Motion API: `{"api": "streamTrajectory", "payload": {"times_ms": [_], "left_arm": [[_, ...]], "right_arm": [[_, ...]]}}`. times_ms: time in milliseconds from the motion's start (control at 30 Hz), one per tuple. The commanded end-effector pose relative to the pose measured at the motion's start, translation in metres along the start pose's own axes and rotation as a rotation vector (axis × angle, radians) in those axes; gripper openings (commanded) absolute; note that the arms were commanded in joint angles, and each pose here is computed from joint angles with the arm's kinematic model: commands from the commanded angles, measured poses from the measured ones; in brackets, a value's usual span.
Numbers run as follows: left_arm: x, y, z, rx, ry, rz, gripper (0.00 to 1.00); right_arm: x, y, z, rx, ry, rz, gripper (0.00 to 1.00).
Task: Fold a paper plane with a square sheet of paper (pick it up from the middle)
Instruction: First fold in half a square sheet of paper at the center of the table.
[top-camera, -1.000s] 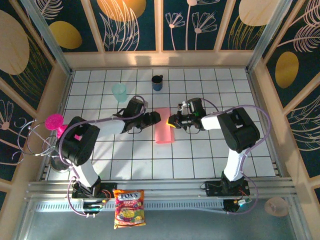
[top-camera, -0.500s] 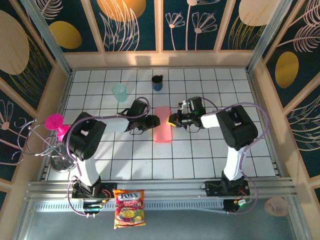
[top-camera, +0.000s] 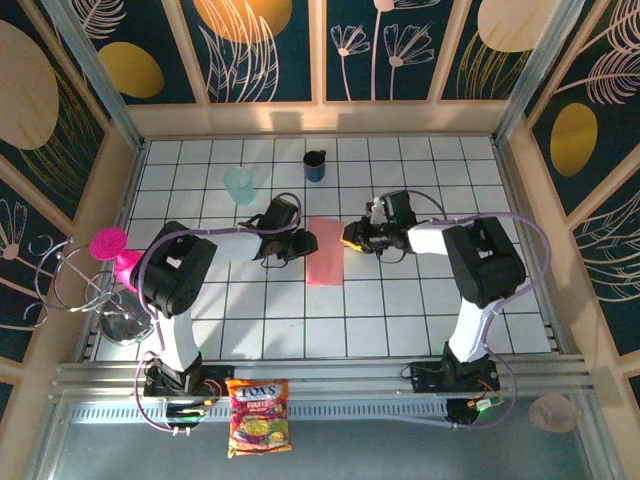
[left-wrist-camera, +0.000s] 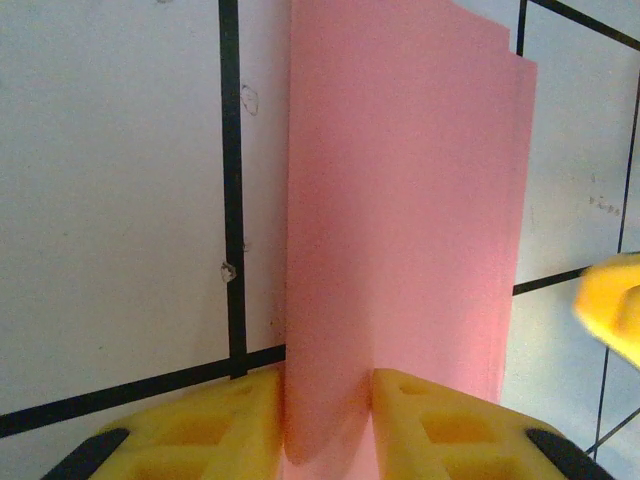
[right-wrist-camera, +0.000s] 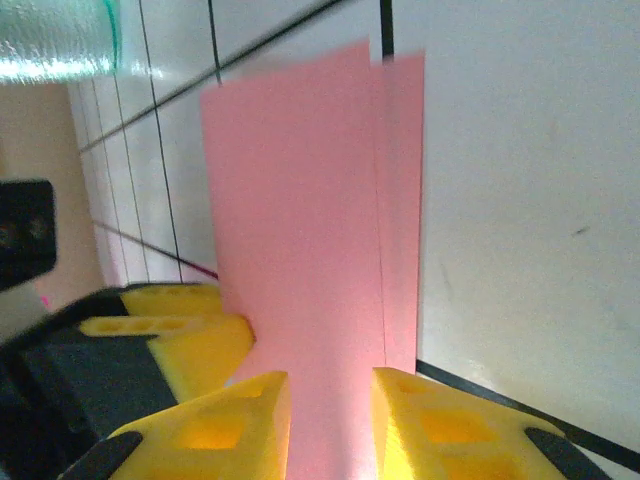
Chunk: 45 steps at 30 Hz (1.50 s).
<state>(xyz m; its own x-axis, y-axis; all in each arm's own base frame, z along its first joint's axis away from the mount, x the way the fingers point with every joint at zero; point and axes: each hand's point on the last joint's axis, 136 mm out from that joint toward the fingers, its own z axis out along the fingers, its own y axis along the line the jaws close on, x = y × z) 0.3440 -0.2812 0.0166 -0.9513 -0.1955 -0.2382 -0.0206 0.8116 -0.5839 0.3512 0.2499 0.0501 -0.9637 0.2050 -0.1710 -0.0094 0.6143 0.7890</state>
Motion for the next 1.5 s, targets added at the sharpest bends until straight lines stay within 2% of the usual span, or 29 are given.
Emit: {"api": "streamTrajectory", "payload": {"times_ms": [0,567,1467], "left_arm": [[0.026,0.041,0.019,-0.138,0.075,-0.017,0.31],[0.039,0.071,0.033,-0.310,0.144,0.112,0.34],[0.044,0.077,0.051,-0.383,0.194,0.183,0.38]], "right_arm": [[-0.015,-0.004,-0.017,0.085,-0.074,-0.041,0.28],[-0.017,-0.003,-0.018,0.092,-0.090,-0.047,0.27],[-0.013,-0.005,-0.011,0.090,-0.069,-0.047,0.26]]}}
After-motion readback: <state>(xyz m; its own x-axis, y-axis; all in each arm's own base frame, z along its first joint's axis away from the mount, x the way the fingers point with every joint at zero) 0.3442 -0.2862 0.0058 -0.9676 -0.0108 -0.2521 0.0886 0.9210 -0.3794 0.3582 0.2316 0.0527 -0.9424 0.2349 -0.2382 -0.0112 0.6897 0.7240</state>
